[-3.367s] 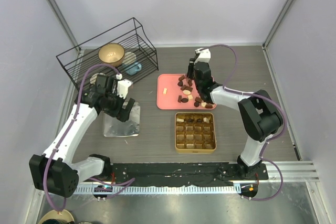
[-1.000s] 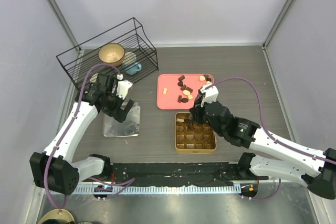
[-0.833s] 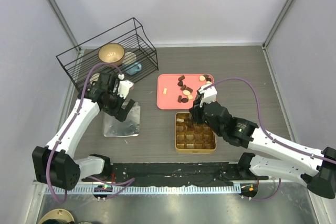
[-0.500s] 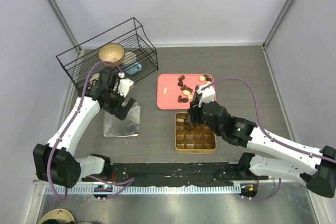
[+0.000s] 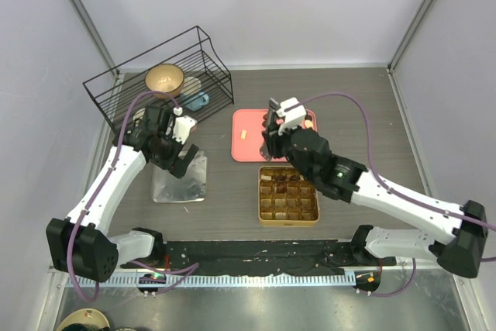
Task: Pack the chocolate
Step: Place the fake chocolate in the packing box, then pick up the fake chocolate from the plate.
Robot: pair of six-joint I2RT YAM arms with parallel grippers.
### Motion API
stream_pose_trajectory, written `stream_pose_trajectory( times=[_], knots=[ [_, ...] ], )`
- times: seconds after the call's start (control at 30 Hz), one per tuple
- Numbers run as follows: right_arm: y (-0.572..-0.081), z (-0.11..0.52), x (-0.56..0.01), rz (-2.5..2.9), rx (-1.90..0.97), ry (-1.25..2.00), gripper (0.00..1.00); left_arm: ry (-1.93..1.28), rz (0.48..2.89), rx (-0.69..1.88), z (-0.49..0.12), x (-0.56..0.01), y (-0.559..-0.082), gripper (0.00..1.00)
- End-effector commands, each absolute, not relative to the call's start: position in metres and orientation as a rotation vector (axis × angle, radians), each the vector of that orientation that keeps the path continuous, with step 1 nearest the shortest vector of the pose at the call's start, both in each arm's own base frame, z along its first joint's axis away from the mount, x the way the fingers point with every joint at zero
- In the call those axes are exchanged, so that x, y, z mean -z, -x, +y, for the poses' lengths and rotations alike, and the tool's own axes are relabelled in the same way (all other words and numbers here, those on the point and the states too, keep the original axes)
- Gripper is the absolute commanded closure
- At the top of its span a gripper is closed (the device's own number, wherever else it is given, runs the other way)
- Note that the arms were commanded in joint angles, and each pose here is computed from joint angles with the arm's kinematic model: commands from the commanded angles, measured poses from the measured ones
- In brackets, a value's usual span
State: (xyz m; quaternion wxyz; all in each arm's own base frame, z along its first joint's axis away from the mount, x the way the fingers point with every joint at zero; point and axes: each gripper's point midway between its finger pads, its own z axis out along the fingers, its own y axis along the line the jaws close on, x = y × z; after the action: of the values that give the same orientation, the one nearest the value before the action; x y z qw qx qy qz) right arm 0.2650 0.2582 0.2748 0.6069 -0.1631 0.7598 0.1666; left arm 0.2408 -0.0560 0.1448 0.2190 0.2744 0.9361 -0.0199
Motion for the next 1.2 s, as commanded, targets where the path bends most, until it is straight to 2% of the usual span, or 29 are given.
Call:
stream_pose_trajectory(
  times=[0.0, 0.13, 0.3, 0.33, 0.47, 0.67, 1.17],
  knots=[
    [-0.303, 0.287, -0.319, 1.597, -0.433, 0.337, 0.69, -0.736, 2.537, 0.068, -0.058, -0.163, -0.246, 0.0],
    [-0.351, 0.294, -0.308, 1.594, -0.48, 0.285, 0.78, -0.729, 2.525, 0.059, -0.057, -0.166, -0.246, 0.0],
    [-0.393, 0.315, -0.288, 1.597, -0.475, 0.279, 0.77, -0.714, 2.523, 0.063, -0.057, -0.168, -0.245, 0.0],
    [-0.399, 0.319, -0.293, 1.578, -0.482, 0.27, 0.76, -0.713, 2.522, 0.059, -0.057, -0.168, -0.246, 0.0],
    [-0.419, 0.327, -0.279, 1.592, -0.448, 0.235, 0.58, -0.715, 2.525, 0.055, -0.057, -0.168, -0.246, 0.0],
    [-0.44, 0.33, -0.25, 1.625, -0.383, 0.196, 0.47, -0.703, 2.525, 0.052, -0.056, -0.167, -0.244, 0.0],
    [-0.45, 0.338, -0.199, 1.721, -0.411, 0.177, 0.46, -0.702, 2.519, 0.023, -0.051, -0.17, -0.241, 0.0]
  ],
)
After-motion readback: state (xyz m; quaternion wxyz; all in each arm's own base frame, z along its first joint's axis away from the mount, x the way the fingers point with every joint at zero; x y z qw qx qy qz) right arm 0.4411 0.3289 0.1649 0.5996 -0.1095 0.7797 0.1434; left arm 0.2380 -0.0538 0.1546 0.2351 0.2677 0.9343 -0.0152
